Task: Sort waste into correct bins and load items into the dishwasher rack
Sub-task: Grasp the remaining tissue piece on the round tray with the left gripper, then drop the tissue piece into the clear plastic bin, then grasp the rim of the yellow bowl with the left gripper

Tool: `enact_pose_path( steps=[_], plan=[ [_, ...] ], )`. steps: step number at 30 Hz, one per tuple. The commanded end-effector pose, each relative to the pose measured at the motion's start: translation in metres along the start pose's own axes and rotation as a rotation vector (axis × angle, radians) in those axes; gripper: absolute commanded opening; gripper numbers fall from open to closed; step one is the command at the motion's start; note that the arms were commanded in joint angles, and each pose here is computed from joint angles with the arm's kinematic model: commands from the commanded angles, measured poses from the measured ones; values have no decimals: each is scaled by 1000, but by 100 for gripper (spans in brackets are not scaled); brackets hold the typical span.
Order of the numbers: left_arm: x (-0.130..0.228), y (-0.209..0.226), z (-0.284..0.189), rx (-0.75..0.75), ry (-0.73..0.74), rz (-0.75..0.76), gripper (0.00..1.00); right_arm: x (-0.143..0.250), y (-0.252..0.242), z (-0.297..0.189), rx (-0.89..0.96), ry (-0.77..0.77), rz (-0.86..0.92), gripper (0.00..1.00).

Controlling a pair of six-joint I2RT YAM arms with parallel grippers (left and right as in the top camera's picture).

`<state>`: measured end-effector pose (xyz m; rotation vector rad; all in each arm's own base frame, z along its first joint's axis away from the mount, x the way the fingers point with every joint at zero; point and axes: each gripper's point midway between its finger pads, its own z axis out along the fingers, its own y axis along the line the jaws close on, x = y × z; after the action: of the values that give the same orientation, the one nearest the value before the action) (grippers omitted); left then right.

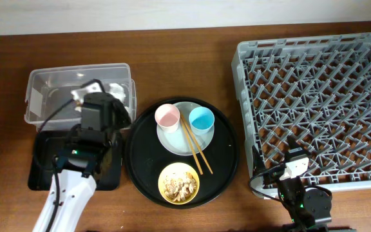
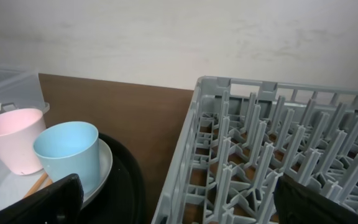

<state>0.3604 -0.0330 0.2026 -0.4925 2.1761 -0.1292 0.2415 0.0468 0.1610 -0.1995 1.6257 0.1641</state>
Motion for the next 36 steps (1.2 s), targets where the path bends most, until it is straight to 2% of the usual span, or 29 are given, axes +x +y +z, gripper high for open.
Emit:
enact_pose_path(
  steps=[1,4,5,6,7,8,9,10,13,16,18,20,22,27,31,36],
  plan=[
    [-7,16,22,-86,-22,-10,1,3,1,0,-4,3,6,99],
    [0,22,46,-124,3,-7,6,3,1,0,-5,3,6,99],
    [4,26,57,-142,13,-7,11,3,1,0,-5,3,6,99],
    [9,31,69,-160,24,-8,25,3,1,0,-4,3,6,99],
    [11,33,79,-168,28,-6,50,3,1,0,-5,3,6,99],
    [11,35,85,-171,28,6,67,3,1,0,-5,3,6,99],
    [10,34,88,-169,24,26,77,3,1,0,-5,3,6,99],
    [8,32,89,-161,15,56,81,3,1,0,-5,3,6,99],
    [-4,21,77,-109,4,91,81,3,1,0,-5,3,6,99],
    [0,-13,43,91,96,86,59,3,1,0,-5,3,6,99],
    [18,-46,12,292,201,90,53,3,1,0,-5,3,6,99],
    [46,-71,-20,445,328,104,51,3,1,0,-5,3,6,99],
    [73,-84,-46,523,441,129,51,3,1,0,-4,3,6,98],
    [143,-103,-88,561,658,276,51,3,1,0,-5,3,6,99],
    [179,-123,-110,597,688,436,51,3,1,0,-5,3,6,99],
    [200,-136,-122,544,626,529,50,3,1,0,-5,3,6,99]
  ],
)
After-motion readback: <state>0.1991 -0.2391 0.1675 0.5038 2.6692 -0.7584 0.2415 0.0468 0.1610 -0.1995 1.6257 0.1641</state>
